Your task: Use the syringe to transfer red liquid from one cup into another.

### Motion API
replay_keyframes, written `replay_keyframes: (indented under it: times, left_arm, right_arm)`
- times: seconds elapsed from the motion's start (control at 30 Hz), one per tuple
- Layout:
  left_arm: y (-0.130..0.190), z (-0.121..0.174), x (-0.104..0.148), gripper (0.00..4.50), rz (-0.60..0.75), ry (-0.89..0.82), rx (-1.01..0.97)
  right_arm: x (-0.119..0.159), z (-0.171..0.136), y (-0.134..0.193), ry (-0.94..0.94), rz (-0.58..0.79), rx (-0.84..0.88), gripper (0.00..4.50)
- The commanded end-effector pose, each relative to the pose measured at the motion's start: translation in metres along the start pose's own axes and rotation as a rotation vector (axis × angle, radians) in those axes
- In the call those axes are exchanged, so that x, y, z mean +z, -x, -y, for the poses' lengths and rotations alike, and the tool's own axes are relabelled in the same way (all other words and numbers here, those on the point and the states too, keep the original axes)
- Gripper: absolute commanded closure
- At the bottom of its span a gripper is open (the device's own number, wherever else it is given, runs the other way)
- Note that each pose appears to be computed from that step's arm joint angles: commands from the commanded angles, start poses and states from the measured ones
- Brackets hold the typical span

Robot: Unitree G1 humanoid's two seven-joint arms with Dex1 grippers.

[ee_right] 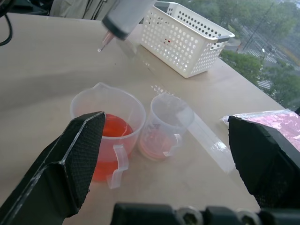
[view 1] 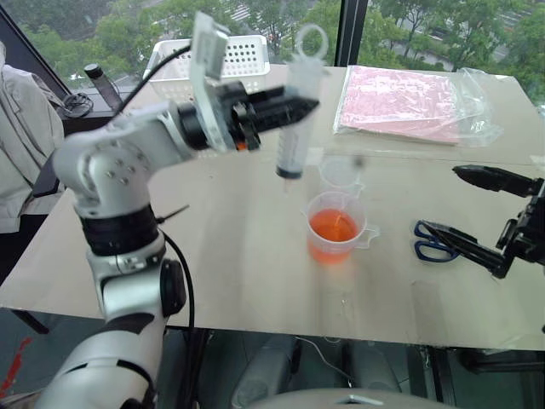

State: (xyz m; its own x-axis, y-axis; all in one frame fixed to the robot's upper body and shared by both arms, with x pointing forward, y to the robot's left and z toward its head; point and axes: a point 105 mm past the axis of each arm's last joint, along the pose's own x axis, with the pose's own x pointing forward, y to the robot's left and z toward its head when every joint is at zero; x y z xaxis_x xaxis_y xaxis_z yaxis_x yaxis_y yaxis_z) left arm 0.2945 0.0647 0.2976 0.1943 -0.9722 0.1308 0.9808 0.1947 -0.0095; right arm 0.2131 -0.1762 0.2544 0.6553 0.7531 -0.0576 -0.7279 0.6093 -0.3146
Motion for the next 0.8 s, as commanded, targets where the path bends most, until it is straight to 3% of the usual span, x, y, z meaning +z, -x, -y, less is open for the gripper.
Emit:
replay_keyframes:
  times: [0.03,0.17,0.43,0.8]
  left_arm:
    - [-0.015,0.013,-0.002,3.1,0.05,-0.14,-0.084]
    - [-0.025,0.011,-0.018,3.1,0.133,-0.125,-0.125]
    - [-0.018,0.007,-0.073,3.1,0.099,-0.223,-0.121]
    - [-0.022,0.007,-0.095,3.1,0.12,-0.273,-0.122]
  right_arm:
    - [0.011,-0.001,-0.006,-0.01,0.01,-0.004,0.0]
    - [0.009,-0.004,-0.008,0.062,-0.074,-0.05,0.0]
    - [0.007,-0.008,-0.012,-0.025,-0.083,-0.07,0.0]
    - [0.005,-0.013,-0.029,-0.16,-0.049,-0.1,0.0]
